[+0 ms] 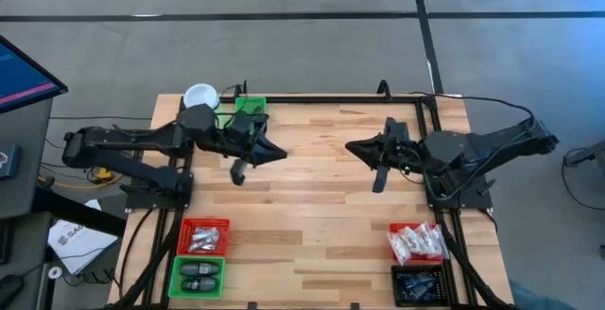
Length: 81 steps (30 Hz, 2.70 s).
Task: Pick & Place Travel size toiletries
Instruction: Return to Home Position
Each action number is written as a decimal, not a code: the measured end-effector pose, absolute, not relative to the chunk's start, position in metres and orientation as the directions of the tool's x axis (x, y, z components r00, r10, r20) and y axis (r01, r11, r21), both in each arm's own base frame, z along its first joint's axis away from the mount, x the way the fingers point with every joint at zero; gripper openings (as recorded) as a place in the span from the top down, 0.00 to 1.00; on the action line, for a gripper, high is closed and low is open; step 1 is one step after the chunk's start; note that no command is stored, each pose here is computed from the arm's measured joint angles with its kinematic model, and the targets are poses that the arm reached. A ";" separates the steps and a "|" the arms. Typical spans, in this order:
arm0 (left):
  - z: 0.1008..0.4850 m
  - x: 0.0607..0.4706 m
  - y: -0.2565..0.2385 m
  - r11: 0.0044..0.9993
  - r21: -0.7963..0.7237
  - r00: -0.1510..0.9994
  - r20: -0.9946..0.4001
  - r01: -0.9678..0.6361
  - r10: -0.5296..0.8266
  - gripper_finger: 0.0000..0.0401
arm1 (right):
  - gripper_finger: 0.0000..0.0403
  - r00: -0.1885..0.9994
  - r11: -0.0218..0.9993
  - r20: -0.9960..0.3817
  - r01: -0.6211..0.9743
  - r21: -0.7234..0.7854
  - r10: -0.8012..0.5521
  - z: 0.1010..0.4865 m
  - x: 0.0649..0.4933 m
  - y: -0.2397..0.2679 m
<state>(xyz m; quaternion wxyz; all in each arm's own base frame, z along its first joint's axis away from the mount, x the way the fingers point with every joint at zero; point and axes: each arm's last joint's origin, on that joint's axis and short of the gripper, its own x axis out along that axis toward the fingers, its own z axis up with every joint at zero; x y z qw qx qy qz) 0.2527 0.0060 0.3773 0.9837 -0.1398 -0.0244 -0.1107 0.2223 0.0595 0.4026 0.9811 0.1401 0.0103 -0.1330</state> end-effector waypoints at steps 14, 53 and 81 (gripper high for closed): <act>0.341 0.199 0.019 0.942 -0.215 0.966 0.063 0.258 -0.250 1.00 | 0.99 0.994 0.986 -0.061 0.102 0.135 -0.094 0.380 0.245 0.040; 0.278 0.157 0.023 0.936 -0.332 0.986 0.075 -0.119 0.151 1.00 | 1.00 0.950 0.967 -0.180 0.251 -0.048 -0.256 0.343 0.184 -0.003; 0.262 0.185 0.003 0.929 -0.338 0.987 -0.005 -0.151 0.158 1.00 | 1.00 0.947 0.941 -0.002 0.319 0.116 -0.321 0.254 0.076 -0.011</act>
